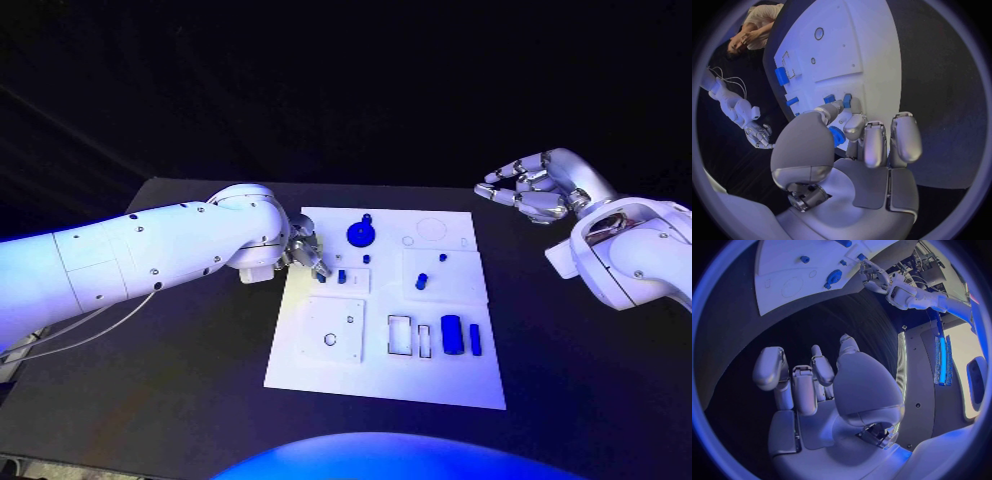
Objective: Assemble the parts on the task board
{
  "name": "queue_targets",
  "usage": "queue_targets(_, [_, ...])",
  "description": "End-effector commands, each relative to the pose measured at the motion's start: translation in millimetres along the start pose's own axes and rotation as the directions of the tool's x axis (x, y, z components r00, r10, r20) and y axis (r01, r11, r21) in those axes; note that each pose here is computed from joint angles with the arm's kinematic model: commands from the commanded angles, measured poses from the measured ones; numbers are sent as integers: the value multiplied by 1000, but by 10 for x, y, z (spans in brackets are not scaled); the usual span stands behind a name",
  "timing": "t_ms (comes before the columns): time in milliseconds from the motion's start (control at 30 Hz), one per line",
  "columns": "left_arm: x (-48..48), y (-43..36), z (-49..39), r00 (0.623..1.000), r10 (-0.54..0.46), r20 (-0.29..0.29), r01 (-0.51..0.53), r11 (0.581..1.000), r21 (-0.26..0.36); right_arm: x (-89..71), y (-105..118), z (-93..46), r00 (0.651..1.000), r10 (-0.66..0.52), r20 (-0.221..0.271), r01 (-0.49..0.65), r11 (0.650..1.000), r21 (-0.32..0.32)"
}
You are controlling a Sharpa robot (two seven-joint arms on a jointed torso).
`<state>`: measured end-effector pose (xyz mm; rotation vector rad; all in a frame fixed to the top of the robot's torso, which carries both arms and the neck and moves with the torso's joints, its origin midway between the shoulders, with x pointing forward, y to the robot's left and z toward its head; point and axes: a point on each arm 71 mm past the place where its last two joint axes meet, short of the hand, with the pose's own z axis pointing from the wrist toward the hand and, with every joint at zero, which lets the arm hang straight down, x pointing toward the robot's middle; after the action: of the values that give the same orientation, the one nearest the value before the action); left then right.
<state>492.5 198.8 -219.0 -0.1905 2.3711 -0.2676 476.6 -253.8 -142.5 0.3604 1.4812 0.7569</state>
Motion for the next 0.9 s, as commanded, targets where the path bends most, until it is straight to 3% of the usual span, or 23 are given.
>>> queue_targets(33, [34, 4, 17, 1000, 14, -12, -15, 1000, -5, 7, 10, -2, 1000, -8, -5, 8, 1000, -9])
queue_targets(900, [15, 37, 8, 1000, 3, 6, -3, 1000, -9, -1, 7, -9, 1000, -8, -2, 8, 1000, -10])
